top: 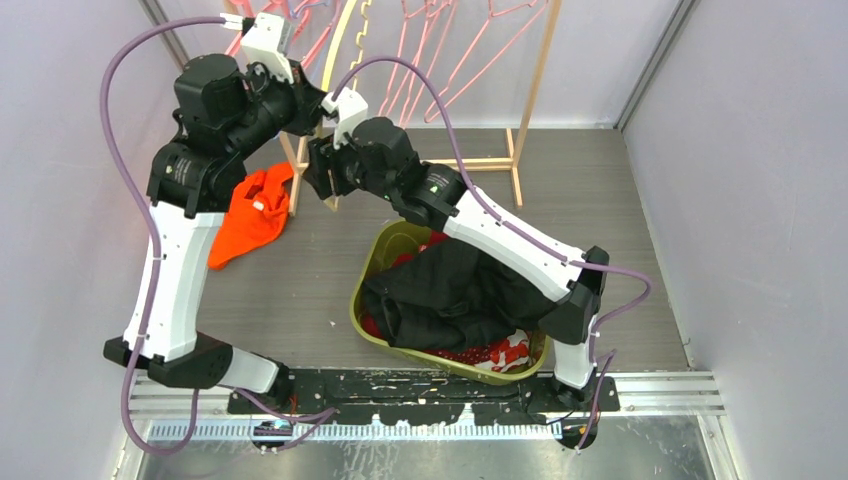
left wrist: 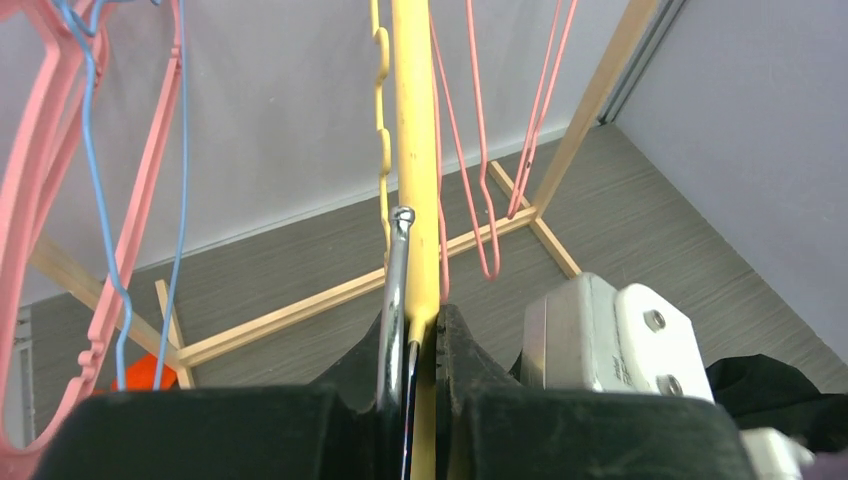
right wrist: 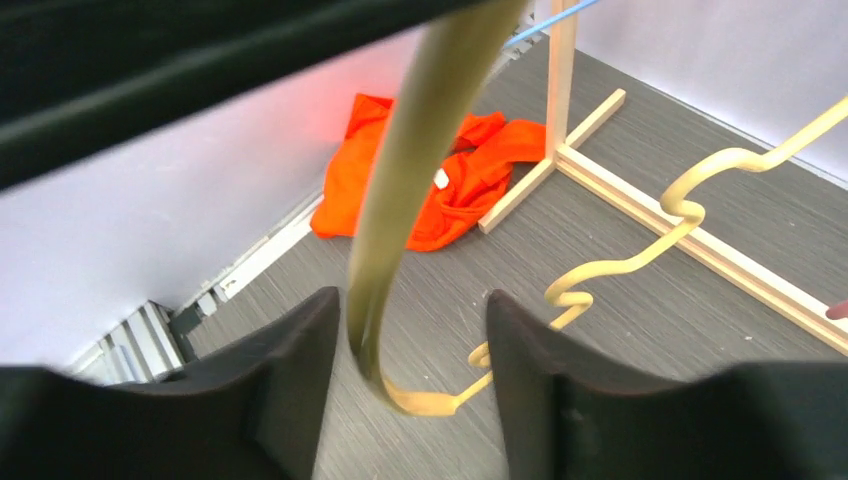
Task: Remove the skirt from the hanger
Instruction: Place the hanger at the clothesline.
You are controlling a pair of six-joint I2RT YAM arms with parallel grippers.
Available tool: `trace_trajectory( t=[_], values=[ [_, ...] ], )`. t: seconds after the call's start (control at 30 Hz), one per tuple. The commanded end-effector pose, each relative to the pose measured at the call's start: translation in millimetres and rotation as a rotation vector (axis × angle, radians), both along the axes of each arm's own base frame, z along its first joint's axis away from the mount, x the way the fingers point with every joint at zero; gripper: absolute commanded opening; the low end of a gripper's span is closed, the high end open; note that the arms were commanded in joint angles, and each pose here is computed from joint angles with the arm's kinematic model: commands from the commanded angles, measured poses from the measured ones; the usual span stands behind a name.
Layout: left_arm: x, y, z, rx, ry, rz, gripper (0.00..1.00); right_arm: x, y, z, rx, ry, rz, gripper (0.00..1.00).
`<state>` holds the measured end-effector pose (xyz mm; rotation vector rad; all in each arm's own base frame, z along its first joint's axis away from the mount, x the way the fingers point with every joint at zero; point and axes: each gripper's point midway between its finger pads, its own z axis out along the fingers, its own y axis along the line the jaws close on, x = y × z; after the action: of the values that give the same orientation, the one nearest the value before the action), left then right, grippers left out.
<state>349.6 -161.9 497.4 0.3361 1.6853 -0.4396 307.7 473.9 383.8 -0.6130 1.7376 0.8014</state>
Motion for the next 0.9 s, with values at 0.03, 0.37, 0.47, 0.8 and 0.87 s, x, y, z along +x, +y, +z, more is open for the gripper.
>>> trace_trajectory(
  t=[0.03, 0.37, 0.47, 0.8, 0.87],
  values=[
    [-25.7, 12.0, 51.2, -0.064, -0.157, 0.006, 0.0, -4.4, 9.1, 38.0, 0.124, -0.052, 0.032, 0.38],
    [-29.0, 14.8, 36.9, -0.038, -0.131, 0.01, 0.0, -14.8, 7.7, 36.7, 0.131, -0.011, 0.066, 0.05],
    [-40.1, 11.7, 29.8, -0.028, -0.131, -0.034, 0.0, -19.4, 6.7, 36.4, 0.14, -0.003, 0.083, 0.03],
    [-101.7, 23.4, -4.3, -0.023, -0.134, -0.101, 0.29, -23.8, 11.1, 14.9, 0.128, 0.044, 0.103, 0.01],
    [-107.0, 26.7, -10.6, -0.017, -0.123, -0.095, 0.29, -23.0, 10.7, 18.2, 0.133, 0.036, 0.098, 0.01]
  ],
)
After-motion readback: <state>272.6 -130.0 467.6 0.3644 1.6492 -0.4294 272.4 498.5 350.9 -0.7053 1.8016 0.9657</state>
